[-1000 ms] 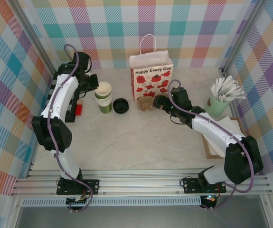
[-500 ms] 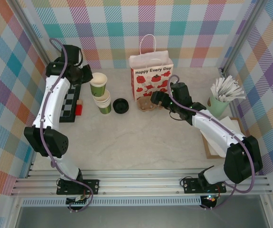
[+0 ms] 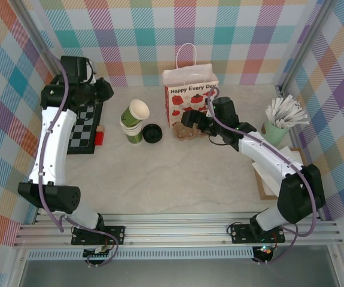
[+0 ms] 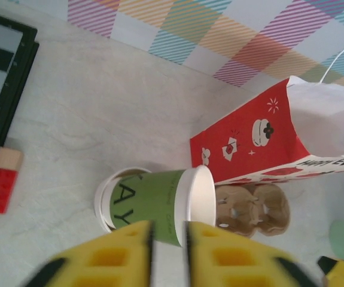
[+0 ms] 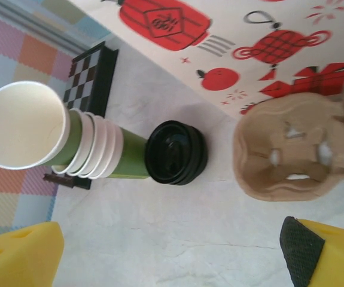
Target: Pack the takeout coffee
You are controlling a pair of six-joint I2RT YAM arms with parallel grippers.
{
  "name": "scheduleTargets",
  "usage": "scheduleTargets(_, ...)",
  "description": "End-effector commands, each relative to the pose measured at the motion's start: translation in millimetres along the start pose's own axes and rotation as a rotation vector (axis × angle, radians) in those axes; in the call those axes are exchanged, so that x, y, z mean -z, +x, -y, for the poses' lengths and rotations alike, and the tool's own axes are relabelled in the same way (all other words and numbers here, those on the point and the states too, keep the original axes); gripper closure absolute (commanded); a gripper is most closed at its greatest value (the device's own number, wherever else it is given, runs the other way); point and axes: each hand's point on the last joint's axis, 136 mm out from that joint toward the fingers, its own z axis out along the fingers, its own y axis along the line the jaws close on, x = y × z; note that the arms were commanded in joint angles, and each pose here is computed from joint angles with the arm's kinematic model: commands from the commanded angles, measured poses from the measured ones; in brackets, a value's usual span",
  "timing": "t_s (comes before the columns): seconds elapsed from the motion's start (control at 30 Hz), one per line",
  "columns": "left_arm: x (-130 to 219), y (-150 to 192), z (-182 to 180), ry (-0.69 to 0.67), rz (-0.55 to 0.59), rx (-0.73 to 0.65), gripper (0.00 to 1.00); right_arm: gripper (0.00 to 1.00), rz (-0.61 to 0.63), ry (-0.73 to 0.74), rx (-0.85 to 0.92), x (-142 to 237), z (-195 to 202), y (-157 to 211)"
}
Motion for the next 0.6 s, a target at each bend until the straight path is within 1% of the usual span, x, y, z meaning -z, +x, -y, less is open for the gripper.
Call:
scheduleTargets(0.0,-20.1,22.7,-0.2,0.032,-0.085,-0.002,0.43,0.05,-0.060,-0.152,0.026,-10.7,-29.9,3.2)
scheduleTargets(0.03,-23.0,26.1,2.1,0.052,-0.096,-0.011,0.40,0.05,-0.079,-0.190,0.028,-13.4,-37.1,4.4)
scheduleTargets(0.1,-30.0,32.3,1.3,0.058,-0.114,-0.027,0.38,0.05,-0.110,-0.236,0.041,-20.2,-51.7,6.0)
scheduleTargets(0.17,-37.4,38.7,-0.8,0.048,-0.141,-0.052,0.37,0.06,-0.119,-0.219,0.046,-26.9,-56.7,6.2)
scheduleTargets(0.23,-47.7,48.7,5.8,0.051,-0.183,-0.098,0.35,0.06,-0.126,-0.179,0.031,-33.7,-54.3,5.3)
scheduleTargets(0.27,-53.0,53.5,7.1,0.020,-0.196,-0.137,0.33,0.06,-0.134,-0.167,0.023,-36.8,-53.2,5.7)
scheduleTargets(0.3,-59.1,57.2,4.5,-0.043,-0.202,-0.183,0.30,0.06,-0.136,-0.156,0.014,-38.6,-51.3,5.1)
scheduleTargets(0.37,-68.6,58.3,-6.7,-0.194,-0.205,-0.260,0.27,0.06,-0.137,-0.146,0.004,-39.7,-49.5,5.1)
scheduleTargets(0.4,-73.7,59.0,-9.9,-0.247,-0.214,-0.292,0.27,0.06,-0.137,-0.139,0.000,-39.6,-48.0,5.5)
scheduleTargets(0.53,-90.9,62.0,-9.8,-0.341,-0.242,-0.371,0.27,0.06,-0.137,-0.105,0.003,-35.8,-41.9,8.7)
scheduleTargets(0.57,-93.7,60.4,-10.7,-0.368,-0.236,-0.382,0.29,0.06,-0.135,-0.098,0.006,-34.2,-40.4,9.3)
